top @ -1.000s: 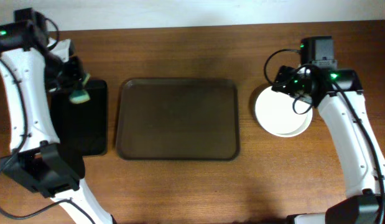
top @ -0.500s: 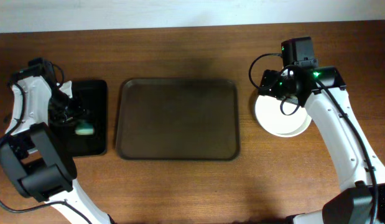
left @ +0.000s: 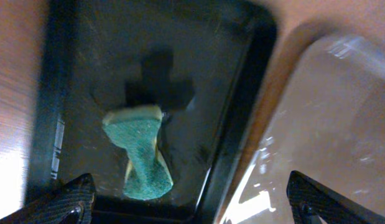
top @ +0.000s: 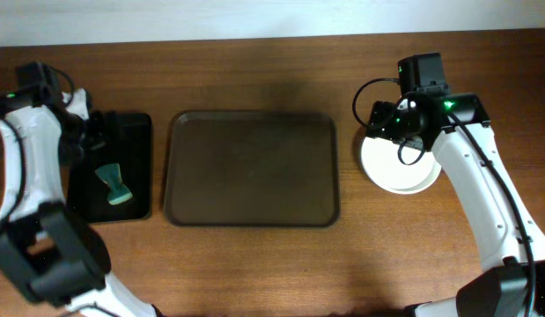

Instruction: Clean dirty plates on tray and stack at the side

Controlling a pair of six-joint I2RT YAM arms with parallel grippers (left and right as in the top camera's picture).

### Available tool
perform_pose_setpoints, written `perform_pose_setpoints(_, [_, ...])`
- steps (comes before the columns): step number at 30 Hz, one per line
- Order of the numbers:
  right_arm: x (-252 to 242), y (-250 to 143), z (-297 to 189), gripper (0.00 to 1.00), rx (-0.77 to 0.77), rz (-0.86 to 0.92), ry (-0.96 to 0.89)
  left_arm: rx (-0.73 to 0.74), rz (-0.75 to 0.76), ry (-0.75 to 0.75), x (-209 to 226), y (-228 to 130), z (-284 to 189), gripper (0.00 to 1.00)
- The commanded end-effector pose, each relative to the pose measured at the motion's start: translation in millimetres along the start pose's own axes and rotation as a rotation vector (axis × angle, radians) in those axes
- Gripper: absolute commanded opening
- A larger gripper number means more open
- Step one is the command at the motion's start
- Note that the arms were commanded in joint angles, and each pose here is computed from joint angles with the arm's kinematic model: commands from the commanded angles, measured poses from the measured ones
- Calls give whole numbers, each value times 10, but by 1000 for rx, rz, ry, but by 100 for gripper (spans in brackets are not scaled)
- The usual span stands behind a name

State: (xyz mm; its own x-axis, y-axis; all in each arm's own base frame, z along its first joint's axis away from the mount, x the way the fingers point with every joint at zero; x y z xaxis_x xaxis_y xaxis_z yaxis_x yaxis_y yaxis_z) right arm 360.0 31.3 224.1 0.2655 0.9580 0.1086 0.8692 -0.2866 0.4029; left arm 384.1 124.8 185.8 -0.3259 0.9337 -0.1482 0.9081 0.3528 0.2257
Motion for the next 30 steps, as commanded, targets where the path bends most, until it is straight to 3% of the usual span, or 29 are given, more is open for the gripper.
perform_pose_setpoints(1, [97, 174, -465, 79, -104, -49, 68, -213, 48, -33, -168, 82, -730, 96])
perform_pose_setpoints(12, [60, 266, -1674, 86, -262, -87, 124, -241, 52, -31, -182, 58, -850, 99])
perform_pose_setpoints(13, [43, 238, -1769, 87, -277, -86, 130, -241, 52, -31, -182, 58, -850, 99])
perform_pose_setpoints(14, [15, 186, -1866, 99, -288, -85, 134, -241, 52, -32, -183, 58, -849, 99])
perform_pose_setpoints(15, [-11, 136, -1938, 98, -297, -84, 137, -241, 52, -32, -183, 58, -849, 99])
perform_pose_setpoints(25, [-102, 54, -1951, 98, -276, -88, 84, -241, 52, -32, -183, 57, -849, 99])
perform_pose_setpoints(30, [-61, 185, -1974, 98, -346, -114, 94, -239, 51, -31, -181, 53, -848, 99])
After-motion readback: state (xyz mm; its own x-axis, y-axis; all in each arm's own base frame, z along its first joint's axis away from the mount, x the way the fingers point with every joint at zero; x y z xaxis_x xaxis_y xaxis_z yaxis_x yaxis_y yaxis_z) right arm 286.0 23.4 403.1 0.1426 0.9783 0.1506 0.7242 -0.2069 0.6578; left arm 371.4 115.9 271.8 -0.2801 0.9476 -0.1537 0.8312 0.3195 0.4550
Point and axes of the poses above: each gripper's point midway between its finger pads, its own z axis out along the fingers, its own x axis along the line the jaws close on, y = z × x, the point moved 5 cm from there along -z, back along the fingers
